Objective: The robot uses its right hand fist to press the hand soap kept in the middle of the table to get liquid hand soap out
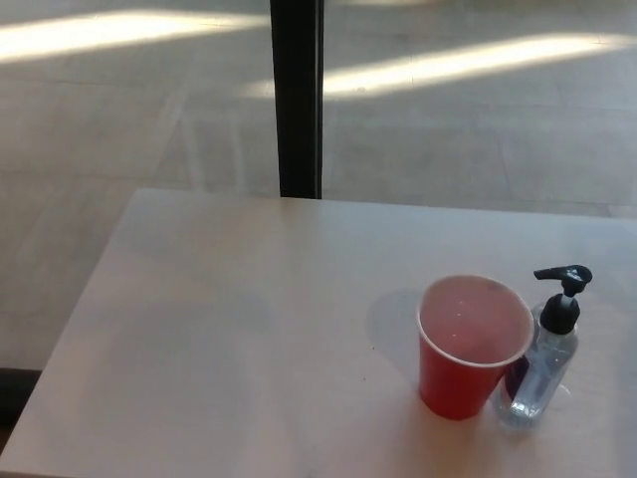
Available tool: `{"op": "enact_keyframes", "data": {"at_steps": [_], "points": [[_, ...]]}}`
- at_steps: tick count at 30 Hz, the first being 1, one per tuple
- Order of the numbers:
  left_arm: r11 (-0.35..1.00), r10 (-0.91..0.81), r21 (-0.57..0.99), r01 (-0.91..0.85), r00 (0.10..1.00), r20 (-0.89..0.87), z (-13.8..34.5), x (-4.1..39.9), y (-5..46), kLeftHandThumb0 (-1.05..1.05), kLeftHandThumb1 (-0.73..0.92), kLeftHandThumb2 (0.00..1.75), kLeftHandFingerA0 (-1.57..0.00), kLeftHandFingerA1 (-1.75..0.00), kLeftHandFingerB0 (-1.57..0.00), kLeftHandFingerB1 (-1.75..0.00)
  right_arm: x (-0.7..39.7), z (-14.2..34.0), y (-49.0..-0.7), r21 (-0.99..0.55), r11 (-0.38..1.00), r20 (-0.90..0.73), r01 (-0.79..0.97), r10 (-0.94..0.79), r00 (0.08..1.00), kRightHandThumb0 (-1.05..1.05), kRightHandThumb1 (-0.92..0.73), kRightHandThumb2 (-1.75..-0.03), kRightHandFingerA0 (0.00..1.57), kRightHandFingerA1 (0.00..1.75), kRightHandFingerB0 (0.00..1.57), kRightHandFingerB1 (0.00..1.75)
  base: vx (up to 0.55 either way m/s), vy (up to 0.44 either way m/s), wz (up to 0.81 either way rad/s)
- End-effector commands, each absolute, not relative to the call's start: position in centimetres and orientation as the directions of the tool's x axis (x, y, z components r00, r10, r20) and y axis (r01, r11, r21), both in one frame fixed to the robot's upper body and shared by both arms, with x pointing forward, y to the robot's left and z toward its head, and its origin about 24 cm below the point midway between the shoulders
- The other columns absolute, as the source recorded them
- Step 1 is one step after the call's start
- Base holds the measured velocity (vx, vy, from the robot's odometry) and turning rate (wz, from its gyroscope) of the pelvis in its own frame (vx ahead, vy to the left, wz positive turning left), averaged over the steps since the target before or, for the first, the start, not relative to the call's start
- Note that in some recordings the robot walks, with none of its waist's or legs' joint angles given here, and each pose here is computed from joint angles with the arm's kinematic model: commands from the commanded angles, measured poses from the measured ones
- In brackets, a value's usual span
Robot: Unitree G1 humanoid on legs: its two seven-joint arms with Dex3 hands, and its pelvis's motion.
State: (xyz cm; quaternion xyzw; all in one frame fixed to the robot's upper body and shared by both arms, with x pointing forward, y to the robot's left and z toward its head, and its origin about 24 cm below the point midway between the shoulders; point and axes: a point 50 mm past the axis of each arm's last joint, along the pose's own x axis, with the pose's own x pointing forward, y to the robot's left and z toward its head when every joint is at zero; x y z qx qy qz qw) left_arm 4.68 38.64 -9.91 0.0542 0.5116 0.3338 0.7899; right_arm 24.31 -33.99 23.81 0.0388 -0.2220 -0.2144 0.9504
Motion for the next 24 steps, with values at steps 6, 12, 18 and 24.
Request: {"op": "enact_keyframes", "data": {"at_steps": [6, 12, 18, 24], "points": [[0.739, 0.622, 0.445, -0.506, 0.257, -0.74, -8.7, 4.6, 40.2, -0.52, 0.69, 0.6, -0.71, -0.72, -0.51, -0.51, 27.5, 23.8, -24.1, 0.08, 0.991, 0.263, -0.107, 0.082, 0.961, -0.12, -0.55, -1.29, 1.01, 1.75, 0.71, 1.64, 0.0, 0.0, 0.0], [0.743, 0.616, 0.439, -0.504, 0.262, -0.743, -8.9, 4.4, 40.0, -0.52, 0.7, 0.6, -0.72, -0.71, -0.5, -0.51, 28.2, 21.9, -22.3, 0.069, 0.984, 0.188, -0.163, 0.147, 0.971, -0.13, -0.59, -1.26, 1.0, 1.75, 0.64, 1.7, 0.0, 0.0, 0.0], [0.742, 0.62, 0.448, -0.5, 0.255, -0.742, -8.9, 4.4, 40.1, -0.53, 0.69, 0.6, -0.71, -0.71, -0.52, -0.51, 28.9, 20.0, -21.8, 0.066, 0.982, 0.097, -0.179, 0.172, 0.98, -0.15, -0.58, -1.26, 0.97, 1.75, 0.66, 1.63, 0.0, 0.0, 0.0], [0.74, 0.625, 0.456, -0.495, 0.254, -0.738, -8.8, 4.4, 40.1, -0.52, 0.7, 0.6, -0.71, -0.71, -0.52, -0.51, 29.2, 19.0, -21.6, 0.043, 0.977, 0.06, -0.208, 0.205, 0.977, -0.15, -0.6, -1.2, 1.02, 1.75, 0.71, 1.63, 0.0, 0.0, 0.0]]}}
